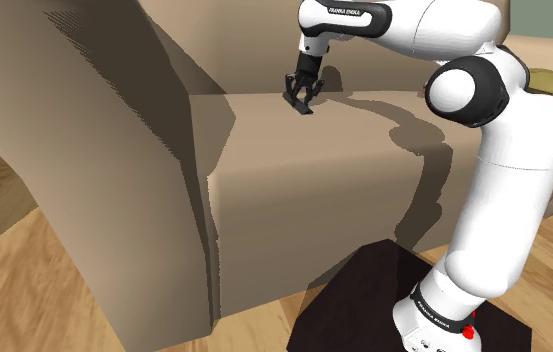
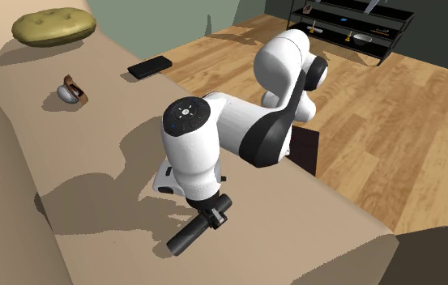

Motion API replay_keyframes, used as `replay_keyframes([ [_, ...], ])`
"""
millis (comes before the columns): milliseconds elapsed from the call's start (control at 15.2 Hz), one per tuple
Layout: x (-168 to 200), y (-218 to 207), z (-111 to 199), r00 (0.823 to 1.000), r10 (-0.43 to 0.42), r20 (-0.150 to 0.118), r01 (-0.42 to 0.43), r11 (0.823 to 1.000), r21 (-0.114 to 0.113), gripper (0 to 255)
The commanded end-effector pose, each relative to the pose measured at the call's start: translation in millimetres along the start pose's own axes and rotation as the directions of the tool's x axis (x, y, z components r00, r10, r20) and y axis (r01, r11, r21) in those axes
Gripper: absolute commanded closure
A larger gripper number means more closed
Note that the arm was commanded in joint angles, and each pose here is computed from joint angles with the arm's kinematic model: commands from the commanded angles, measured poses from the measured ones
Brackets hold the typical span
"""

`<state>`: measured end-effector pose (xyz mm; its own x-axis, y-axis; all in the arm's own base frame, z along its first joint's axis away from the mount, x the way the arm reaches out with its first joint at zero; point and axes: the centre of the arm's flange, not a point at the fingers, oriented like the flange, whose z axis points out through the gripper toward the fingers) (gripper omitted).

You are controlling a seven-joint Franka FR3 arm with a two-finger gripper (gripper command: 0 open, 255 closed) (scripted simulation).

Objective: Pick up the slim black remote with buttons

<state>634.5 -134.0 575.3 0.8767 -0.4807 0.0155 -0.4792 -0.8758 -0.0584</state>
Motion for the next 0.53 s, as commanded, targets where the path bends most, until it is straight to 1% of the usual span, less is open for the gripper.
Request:
replay_keyframes([
  [0, 0, -1, 2, 1.0, -0.001, 0.004, 0.001, 1.0, 0.0, 255],
  [198, 1, 0, 2, 1.0, -0.001, 0.004, 0.001, 1.0, 0.0, 255],
  [462, 1, -2, -19, 1.0, -0.001, 0.004, 0.001, 1.0, 0.0, 255],
])
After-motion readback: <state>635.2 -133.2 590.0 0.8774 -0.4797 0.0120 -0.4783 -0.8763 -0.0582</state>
